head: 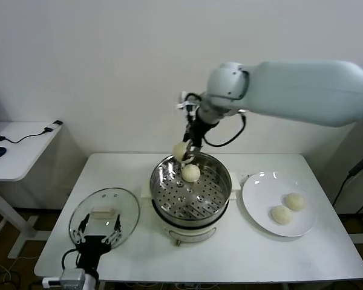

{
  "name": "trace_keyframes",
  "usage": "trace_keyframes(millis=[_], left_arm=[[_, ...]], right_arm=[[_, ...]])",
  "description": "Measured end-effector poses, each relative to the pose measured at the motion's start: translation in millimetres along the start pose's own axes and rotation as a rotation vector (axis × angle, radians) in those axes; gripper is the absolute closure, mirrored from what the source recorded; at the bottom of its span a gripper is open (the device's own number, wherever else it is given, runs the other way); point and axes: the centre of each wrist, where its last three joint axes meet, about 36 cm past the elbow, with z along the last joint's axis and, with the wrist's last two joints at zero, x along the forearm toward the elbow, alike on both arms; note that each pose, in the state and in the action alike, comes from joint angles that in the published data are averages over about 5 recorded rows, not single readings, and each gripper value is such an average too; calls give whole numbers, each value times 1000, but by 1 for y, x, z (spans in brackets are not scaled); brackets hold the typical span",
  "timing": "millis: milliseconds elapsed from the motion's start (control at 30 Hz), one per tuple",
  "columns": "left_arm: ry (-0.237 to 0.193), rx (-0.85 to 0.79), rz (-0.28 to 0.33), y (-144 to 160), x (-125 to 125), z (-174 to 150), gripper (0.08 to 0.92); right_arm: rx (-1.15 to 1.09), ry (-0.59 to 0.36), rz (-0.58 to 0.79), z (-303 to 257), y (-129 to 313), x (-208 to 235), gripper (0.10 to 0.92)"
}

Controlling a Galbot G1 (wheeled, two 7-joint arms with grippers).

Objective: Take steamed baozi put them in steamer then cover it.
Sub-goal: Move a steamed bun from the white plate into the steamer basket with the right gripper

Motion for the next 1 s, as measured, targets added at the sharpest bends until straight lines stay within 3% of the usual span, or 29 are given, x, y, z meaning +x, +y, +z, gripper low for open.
trace_keyframes(millis=[400, 667, 1000], left_arm=[[8, 8, -7, 7, 0, 0, 177], [10, 11, -4, 8, 0, 0, 177], [6, 8, -2, 8, -1, 0, 177]], right_arm=[[2, 69, -21, -15, 23, -91, 386], [10, 85, -27, -24, 39, -121, 387], [51, 79, -22, -12, 31, -96, 210]])
